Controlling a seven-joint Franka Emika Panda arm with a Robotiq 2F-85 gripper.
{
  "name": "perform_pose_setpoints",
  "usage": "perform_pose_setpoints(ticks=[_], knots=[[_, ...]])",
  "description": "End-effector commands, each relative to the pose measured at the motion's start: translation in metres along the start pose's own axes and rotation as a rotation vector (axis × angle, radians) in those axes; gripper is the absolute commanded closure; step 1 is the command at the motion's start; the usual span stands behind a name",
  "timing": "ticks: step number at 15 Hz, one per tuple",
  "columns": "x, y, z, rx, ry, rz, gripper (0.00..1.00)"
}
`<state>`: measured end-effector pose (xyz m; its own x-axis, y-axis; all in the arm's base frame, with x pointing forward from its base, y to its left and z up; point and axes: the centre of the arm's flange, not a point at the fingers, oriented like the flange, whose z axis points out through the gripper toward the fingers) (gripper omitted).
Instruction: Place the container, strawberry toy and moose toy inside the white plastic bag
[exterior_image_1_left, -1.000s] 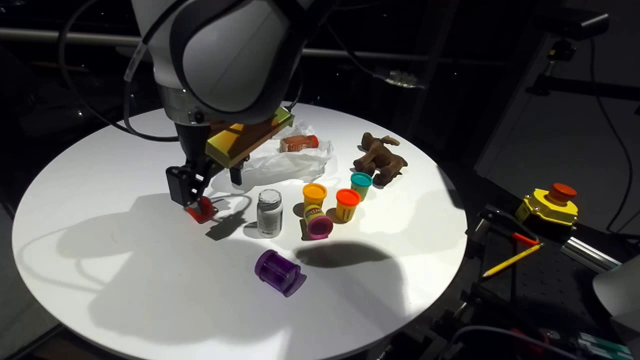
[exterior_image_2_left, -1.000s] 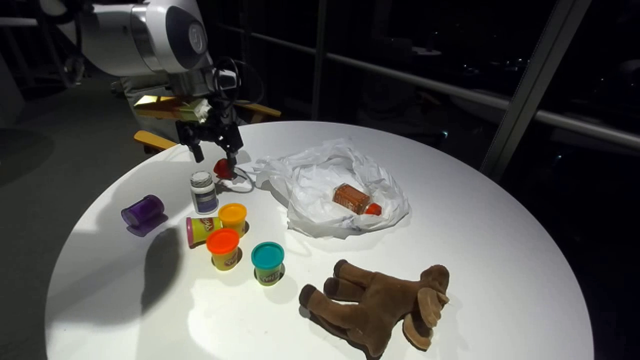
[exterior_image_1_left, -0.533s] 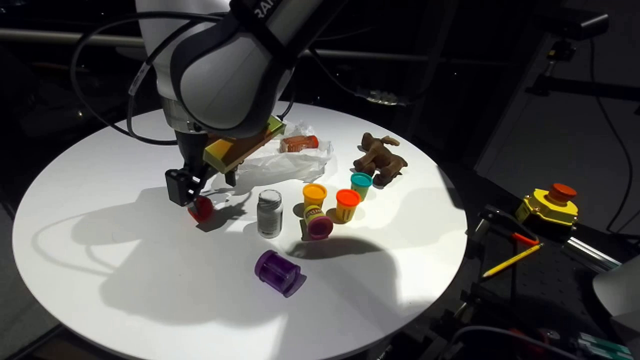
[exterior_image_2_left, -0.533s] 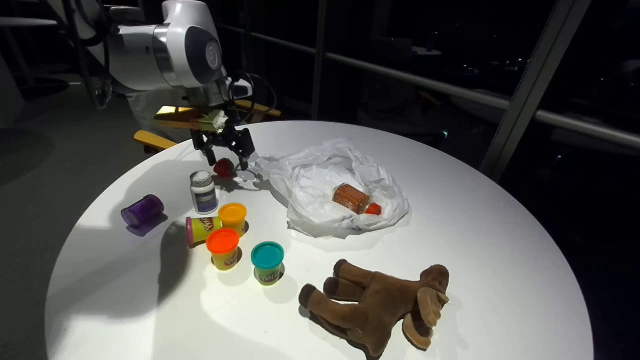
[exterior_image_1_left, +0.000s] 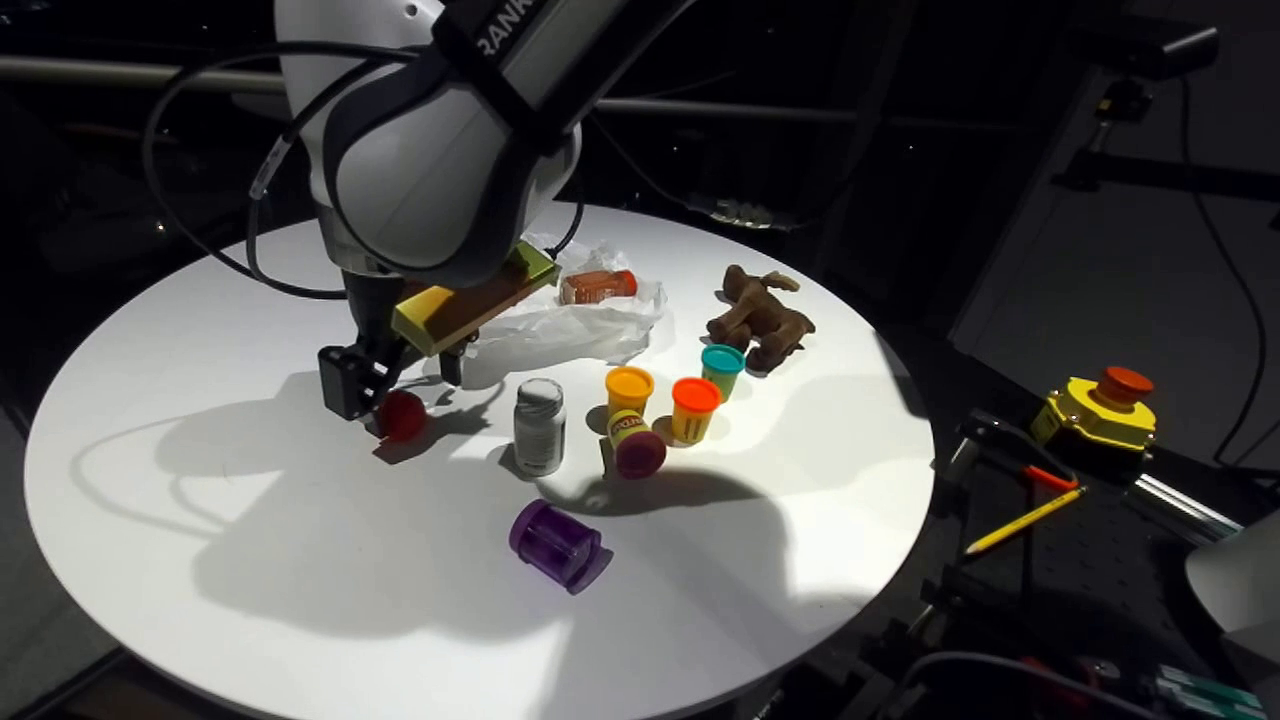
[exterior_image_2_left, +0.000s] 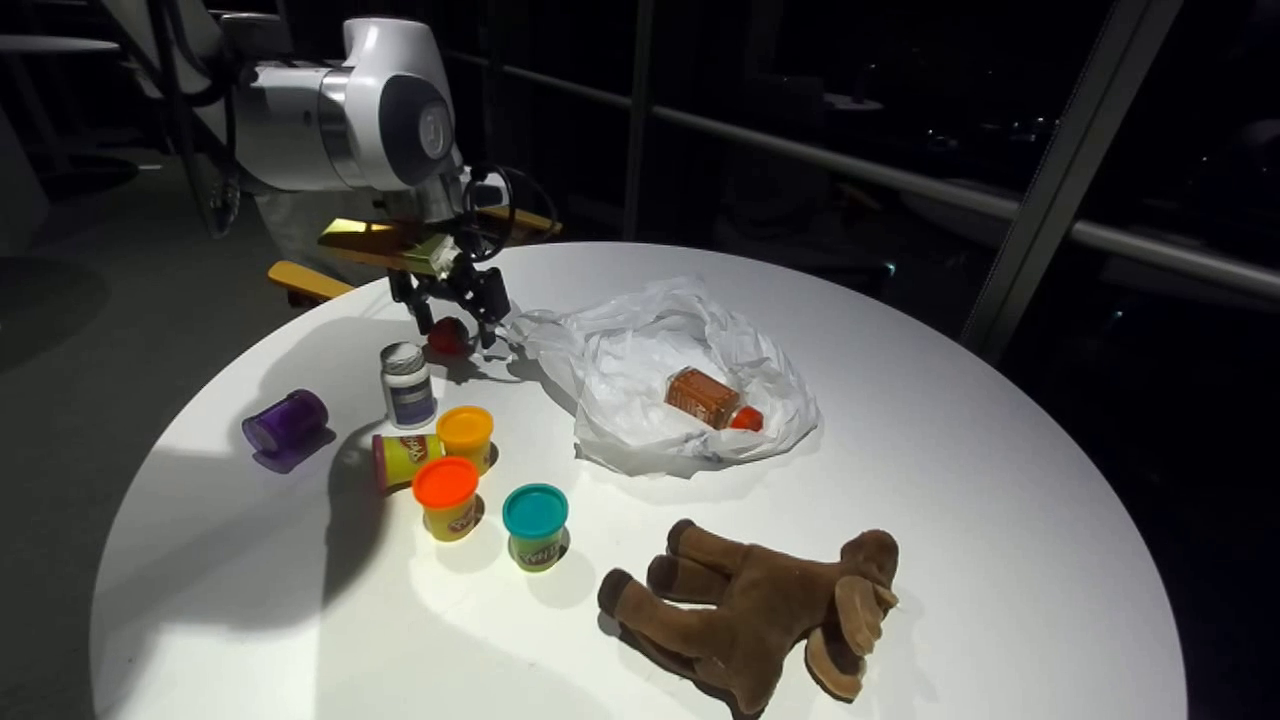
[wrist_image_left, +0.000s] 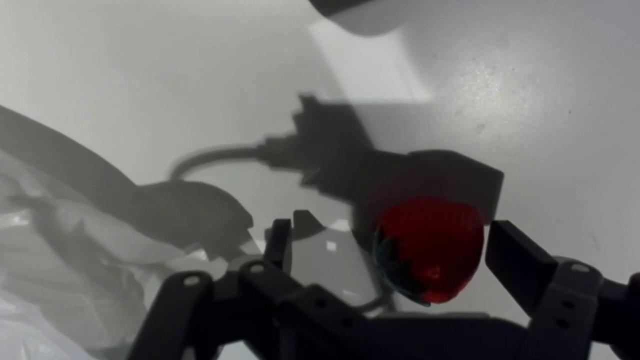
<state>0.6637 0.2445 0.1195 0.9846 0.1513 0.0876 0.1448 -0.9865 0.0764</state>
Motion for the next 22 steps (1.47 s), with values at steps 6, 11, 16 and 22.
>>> perform_pose_setpoints(ticks=[6,11,16,22], knots=[[0.015,0.002,-0.004,0.029,0.022,0.039,0.55],[0.017,0.004,-0.05,-0.01,0.041,0.031,0.77],[0.035,0.064,-0.104,-0.144,0.137,0.085,0.77],[0.035,0.155,-0.062,-0.268,0.126,0.204,0.77]])
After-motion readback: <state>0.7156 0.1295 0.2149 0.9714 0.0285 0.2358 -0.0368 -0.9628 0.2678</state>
